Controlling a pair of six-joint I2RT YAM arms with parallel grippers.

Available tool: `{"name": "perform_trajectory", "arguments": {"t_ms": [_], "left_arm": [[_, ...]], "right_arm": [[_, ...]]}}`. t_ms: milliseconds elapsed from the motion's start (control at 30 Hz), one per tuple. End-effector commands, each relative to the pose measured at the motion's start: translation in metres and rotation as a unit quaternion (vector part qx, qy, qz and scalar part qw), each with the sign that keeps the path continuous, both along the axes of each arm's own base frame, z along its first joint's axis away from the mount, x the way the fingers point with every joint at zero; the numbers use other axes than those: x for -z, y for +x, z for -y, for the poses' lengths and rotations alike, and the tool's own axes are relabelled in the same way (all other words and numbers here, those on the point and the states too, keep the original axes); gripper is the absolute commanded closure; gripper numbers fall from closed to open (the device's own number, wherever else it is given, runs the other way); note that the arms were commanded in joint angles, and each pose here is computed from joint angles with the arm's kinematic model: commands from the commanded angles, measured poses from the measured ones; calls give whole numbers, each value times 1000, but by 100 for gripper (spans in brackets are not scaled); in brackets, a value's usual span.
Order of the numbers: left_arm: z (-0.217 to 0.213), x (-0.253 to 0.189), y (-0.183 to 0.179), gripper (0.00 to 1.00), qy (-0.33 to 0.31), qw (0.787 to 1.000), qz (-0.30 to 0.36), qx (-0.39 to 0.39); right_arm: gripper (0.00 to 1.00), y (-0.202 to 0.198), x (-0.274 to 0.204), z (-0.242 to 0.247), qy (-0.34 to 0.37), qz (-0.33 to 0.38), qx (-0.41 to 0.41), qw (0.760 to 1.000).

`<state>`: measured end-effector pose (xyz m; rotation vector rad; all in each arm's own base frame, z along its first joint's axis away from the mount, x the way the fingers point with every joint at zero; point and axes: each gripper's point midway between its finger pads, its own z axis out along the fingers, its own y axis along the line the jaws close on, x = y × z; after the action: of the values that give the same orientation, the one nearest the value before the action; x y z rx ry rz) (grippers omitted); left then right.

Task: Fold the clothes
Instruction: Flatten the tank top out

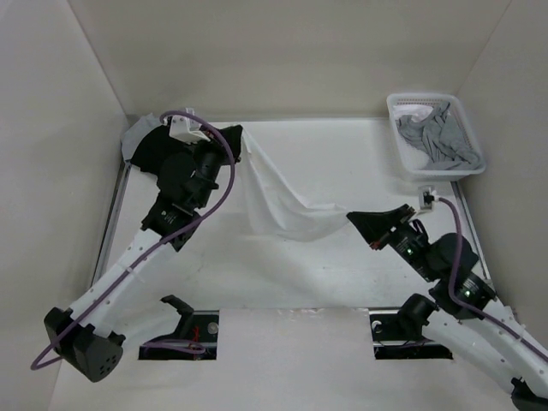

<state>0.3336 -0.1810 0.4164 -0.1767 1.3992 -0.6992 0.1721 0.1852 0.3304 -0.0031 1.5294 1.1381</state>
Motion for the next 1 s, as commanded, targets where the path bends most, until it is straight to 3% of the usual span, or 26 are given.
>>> {"name": "perform_trajectory", "arguments": {"t_ms": [0,167,267,333,400,500,600,667,800,967], "left_arm": [[1,59,40,93,34,997,-65,-7],[34,149,132,88,76,985,-154,18],[34,179,171,69,87,976,-199,5],[24,178,173,60,85,973,-213,-15],[8,177,157,58,87,972,-214,-45],[-8,198,113,68,99,965,-235,-61],[-10,238,44,79,122,951,-279,-47],[-2,267,-2,80,138,936,-323,-26],[15,320,-74,76,196,893,-404,7],[14,368,-111,70,209,859,-467,-6]], "right_arm": [[97,33,59,-13,-50,-82,30,995],[98,77,130,-5,-87,-166,88,978],[98,94,143,7,-79,-184,118,973],[97,101,152,13,-82,-194,130,969],[97,106,161,18,-87,-204,138,965],[97,110,173,23,-92,-215,142,962],[97,113,185,31,-97,-225,153,957],[97,115,190,36,-100,-227,159,956],[97,117,192,33,-97,-228,154,956],[97,118,197,31,-97,-232,152,956]]}}
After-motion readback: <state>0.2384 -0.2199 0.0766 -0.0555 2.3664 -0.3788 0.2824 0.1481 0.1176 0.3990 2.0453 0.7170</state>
